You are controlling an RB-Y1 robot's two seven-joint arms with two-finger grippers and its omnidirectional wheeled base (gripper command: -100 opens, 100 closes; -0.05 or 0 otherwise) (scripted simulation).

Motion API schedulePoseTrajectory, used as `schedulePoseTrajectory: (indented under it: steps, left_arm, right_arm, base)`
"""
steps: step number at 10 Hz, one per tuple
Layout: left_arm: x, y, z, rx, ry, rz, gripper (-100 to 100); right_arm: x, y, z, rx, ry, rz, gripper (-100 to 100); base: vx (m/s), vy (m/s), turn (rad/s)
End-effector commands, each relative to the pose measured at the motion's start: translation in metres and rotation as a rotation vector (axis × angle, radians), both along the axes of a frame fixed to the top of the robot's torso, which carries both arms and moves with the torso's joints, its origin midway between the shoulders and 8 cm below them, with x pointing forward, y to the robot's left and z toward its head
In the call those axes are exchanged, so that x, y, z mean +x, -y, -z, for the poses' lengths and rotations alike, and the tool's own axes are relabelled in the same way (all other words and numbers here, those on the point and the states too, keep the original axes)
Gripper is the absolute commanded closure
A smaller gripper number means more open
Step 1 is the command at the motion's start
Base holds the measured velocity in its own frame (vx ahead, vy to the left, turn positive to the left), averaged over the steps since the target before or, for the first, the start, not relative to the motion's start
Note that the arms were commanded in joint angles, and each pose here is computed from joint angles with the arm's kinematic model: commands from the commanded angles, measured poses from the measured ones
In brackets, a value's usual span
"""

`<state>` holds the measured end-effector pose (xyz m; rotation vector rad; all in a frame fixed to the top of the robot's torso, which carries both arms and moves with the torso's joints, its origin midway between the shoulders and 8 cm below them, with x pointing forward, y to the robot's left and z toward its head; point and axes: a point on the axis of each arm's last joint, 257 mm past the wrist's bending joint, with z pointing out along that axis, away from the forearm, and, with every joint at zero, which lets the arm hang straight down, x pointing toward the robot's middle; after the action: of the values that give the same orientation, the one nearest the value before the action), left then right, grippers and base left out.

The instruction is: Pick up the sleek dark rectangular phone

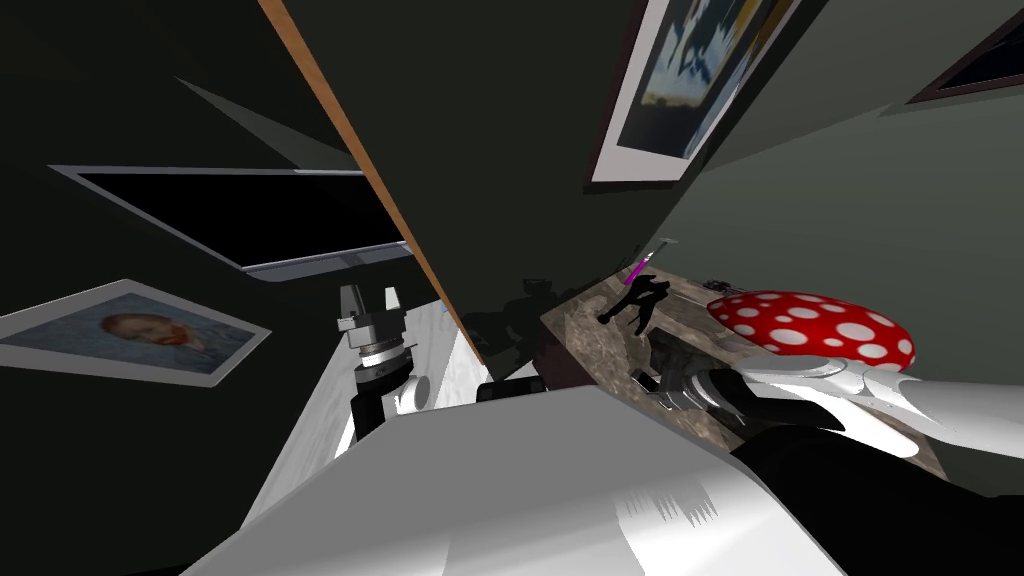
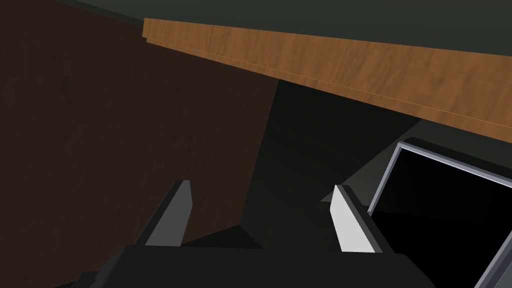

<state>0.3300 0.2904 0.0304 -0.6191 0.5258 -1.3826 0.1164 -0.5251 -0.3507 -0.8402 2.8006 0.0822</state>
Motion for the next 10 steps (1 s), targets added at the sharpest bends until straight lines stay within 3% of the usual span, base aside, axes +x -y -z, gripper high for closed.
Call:
schedulePoseTrajectory:
  steps: [1,3,4,5,10]
  left_arm:
    - [0.0,0.0,0.0,0.0,0.0,0.0,0]
    - [0.0,0.0,0.0,0.0,0.0,0.0,0]
    - [0.0,0.0,0.0,0.0,0.0,0.0,0]
    - [0.0,0.0,0.0,0.0,0.0,0.0,0]
    - [0.0,0.0,0.0,0.0,0.0,0.0,0]
  right_arm:
    - [0.0,0.0,0.0,0.0,0.0,0.0,100]
    - [0.0,0.0,0.0,0.0,0.0,-0.001,100]
    - [0.0,0.0,0.0,0.0,0.0,-0.002,0]
    - [0.01,0.008,-0.007,0.0,-0.002,-0.002,100]
    - [0.02,0.015,-0.014,-0.002,0.0,-0.004,100]
  base:
    - [0.0,0.0,0.0]
    - [0.0,0.0,0.0]
    - [0.0,0.0,0.0]
    - [-0.008,0.019,-0.065]
    - [-0.004,0.01,-0.026]
